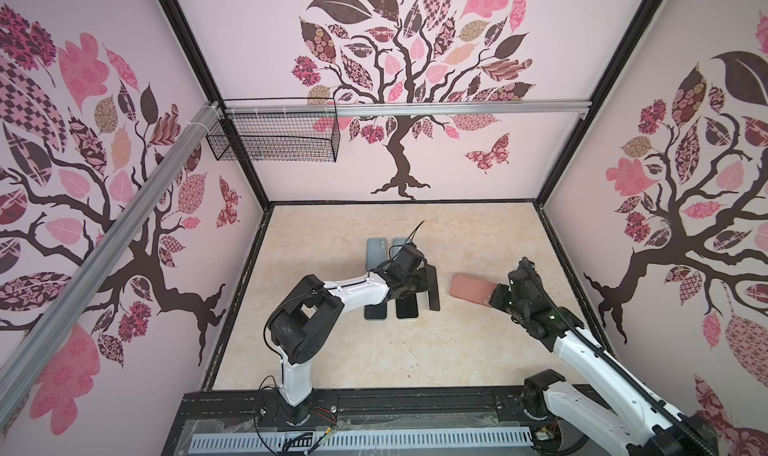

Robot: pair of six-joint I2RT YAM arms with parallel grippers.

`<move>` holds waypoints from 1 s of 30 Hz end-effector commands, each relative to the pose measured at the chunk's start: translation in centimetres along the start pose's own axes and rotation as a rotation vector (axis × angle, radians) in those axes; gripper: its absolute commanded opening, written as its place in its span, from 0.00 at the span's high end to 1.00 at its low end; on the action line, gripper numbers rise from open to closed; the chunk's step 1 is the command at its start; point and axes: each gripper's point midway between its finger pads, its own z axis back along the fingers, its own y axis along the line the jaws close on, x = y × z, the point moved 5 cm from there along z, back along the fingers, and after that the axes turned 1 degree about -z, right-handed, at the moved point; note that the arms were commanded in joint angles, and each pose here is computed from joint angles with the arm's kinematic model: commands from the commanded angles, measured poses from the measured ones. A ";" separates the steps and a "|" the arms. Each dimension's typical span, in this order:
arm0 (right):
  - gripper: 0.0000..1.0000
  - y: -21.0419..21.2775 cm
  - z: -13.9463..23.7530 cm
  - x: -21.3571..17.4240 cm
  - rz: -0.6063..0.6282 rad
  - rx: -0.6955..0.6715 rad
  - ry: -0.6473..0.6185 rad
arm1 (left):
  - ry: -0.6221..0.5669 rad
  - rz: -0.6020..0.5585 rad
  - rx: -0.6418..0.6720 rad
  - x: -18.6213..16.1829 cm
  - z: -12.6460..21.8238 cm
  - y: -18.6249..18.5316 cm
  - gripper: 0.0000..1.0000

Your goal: Take the phone out of the phone case

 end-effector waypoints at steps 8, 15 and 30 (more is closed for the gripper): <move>1.00 -0.1 -1.3 1.2 -0.029 -0.072 -0.053 | 0.117 0.123 -0.173 1.9 -0.4 -1.7 1.00; 1.00 0.4 -2.0 1.3 -0.042 -0.057 -0.044 | 0.195 0.133 -0.136 1.6 -0.5 -1.6 1.00; 1.00 1.3 -2.7 0.2 -0.056 0.010 0.034 | 0.201 0.168 -0.098 0.8 -1.7 -0.3 1.00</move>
